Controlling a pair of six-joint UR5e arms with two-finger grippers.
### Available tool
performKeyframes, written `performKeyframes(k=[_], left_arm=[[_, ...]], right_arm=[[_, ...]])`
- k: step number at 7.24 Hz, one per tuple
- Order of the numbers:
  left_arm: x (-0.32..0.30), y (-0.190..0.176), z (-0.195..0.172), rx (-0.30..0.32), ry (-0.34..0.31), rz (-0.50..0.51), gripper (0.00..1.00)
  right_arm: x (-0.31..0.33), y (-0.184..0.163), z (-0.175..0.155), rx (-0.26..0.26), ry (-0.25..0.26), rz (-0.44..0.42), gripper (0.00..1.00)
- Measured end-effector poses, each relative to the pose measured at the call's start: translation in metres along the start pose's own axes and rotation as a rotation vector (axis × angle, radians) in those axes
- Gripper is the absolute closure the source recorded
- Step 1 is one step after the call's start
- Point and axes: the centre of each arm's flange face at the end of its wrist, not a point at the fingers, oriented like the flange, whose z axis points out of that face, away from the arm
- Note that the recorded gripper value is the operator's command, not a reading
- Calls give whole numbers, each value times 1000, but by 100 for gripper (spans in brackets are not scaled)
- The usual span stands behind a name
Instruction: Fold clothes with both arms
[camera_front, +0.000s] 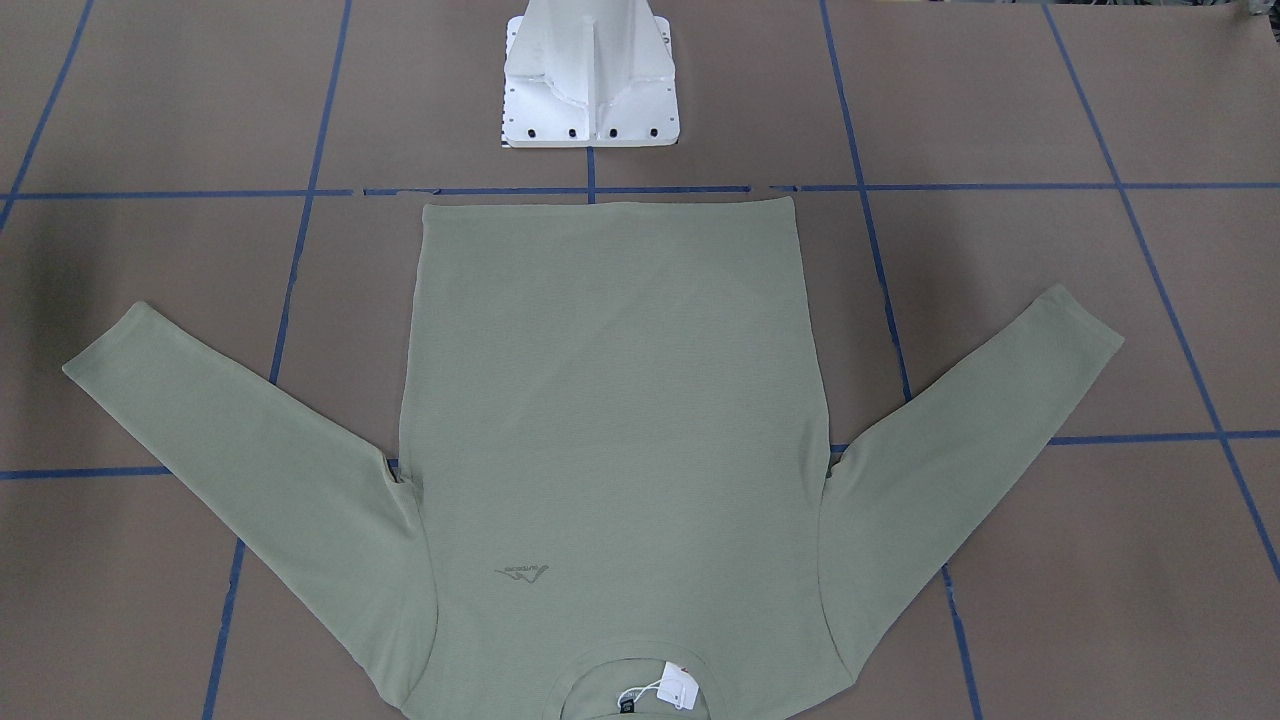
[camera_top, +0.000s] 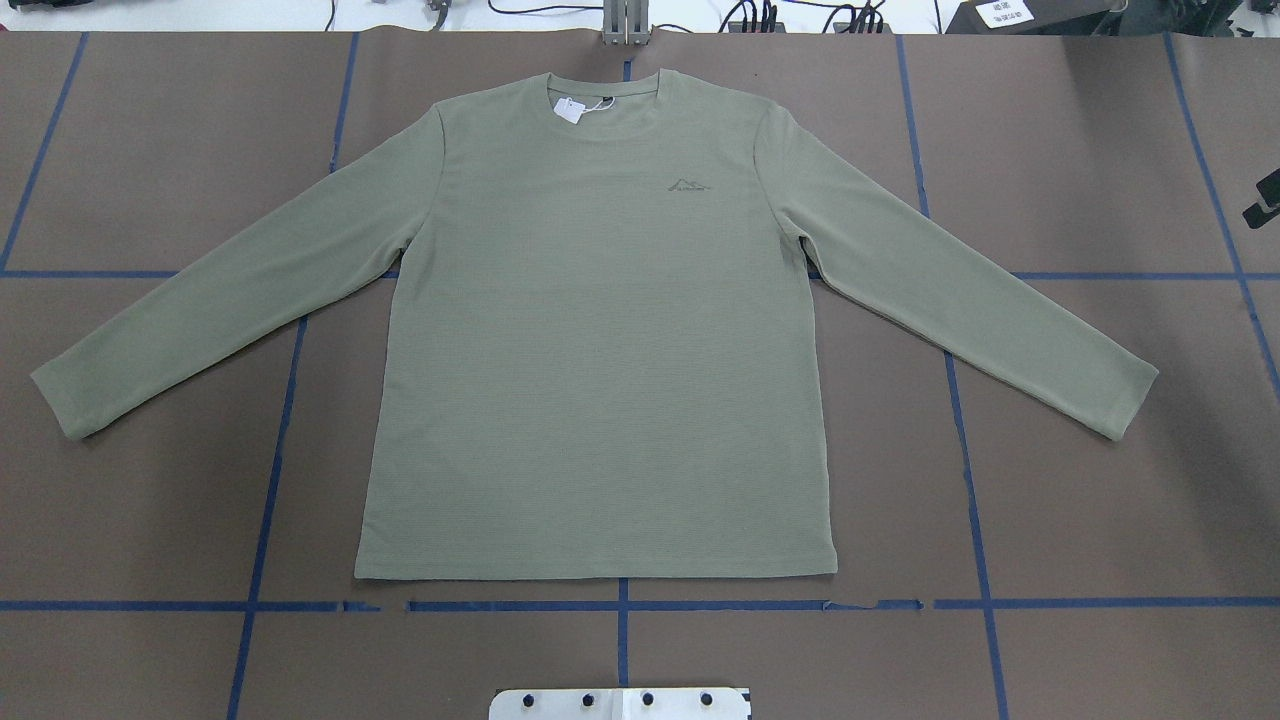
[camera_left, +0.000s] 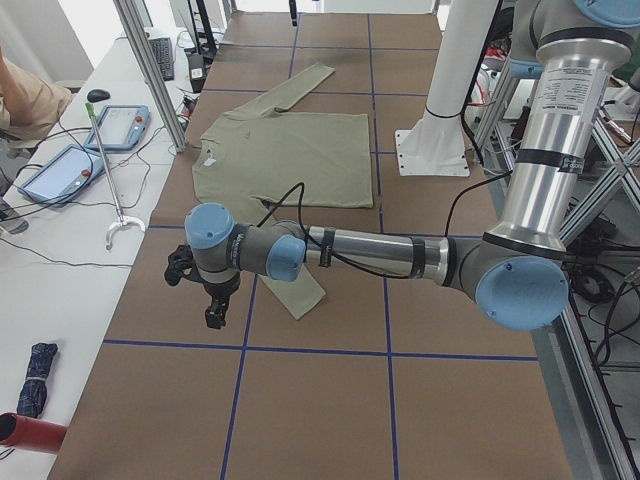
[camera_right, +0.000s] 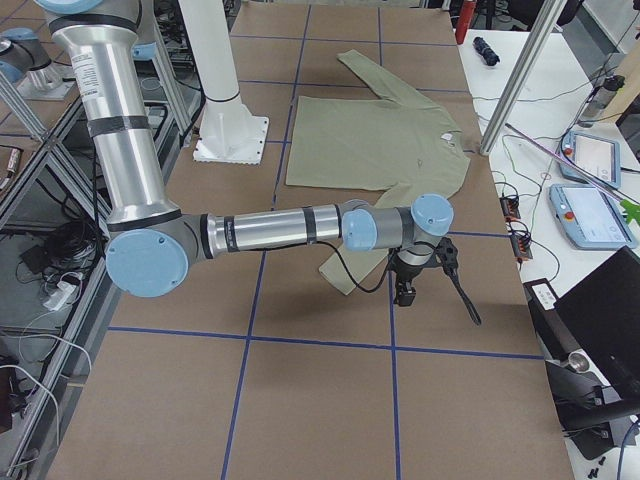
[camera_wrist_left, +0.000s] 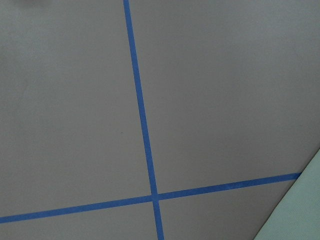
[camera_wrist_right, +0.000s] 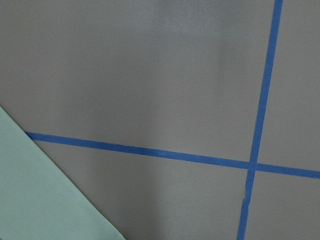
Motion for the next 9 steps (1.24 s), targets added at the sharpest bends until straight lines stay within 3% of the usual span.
performKeyframes(k=[6,9], left_arm=[[13,20,37,-64,25,27,0],[22,20,37,-60,70,39,0]], right_arm=[[-11,1,-3,6,-23,-21,0],[-18,12,34,15,-24,-23,0]])
